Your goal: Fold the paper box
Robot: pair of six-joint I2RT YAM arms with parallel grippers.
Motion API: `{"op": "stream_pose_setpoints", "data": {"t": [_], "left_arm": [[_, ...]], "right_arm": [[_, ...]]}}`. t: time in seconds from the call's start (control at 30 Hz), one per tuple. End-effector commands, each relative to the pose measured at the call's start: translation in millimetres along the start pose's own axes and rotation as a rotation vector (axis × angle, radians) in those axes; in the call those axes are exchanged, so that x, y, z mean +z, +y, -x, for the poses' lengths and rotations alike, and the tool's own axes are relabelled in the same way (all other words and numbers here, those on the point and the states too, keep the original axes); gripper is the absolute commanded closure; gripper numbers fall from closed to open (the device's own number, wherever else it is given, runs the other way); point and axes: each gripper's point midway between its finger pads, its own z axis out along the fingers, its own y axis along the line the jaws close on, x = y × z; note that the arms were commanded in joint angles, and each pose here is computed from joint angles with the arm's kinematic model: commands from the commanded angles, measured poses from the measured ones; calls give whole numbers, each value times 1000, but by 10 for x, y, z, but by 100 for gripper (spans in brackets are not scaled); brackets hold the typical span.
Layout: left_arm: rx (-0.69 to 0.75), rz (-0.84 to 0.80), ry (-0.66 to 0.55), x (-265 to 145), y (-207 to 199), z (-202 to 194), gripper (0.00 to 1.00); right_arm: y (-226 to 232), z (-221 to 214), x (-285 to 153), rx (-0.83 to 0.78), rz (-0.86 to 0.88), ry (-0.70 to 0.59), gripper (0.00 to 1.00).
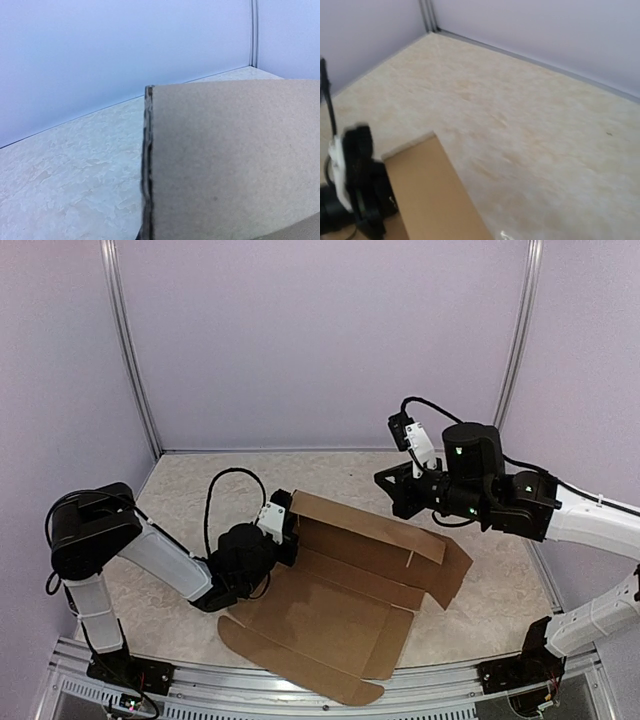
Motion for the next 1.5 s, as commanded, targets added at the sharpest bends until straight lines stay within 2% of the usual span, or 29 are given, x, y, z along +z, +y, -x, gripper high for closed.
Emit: {"op": "stream_pose_setpoints", "data": {"t": [0.0,0.2,0.67,1.2,1.47], "left_arm": [[10,97,91,-39,165,-130,100],[-72,100,159,-30,147,-199,100],[-99,167,206,-77,257,-281,100],[-119,122,231,-121,137,-283,100],[-135,91,260,-110,15,-245,100]], "right_arm": [[-218,-349,-219,-13,-98,133,100],[-523,-636,-443,11,-241,201,100],[-801,-1107,-542,97,-349,278,100],[-833,-1199,-245,181,-334,207,100],[-818,-1168,-144,259,-313,107,100]]}}
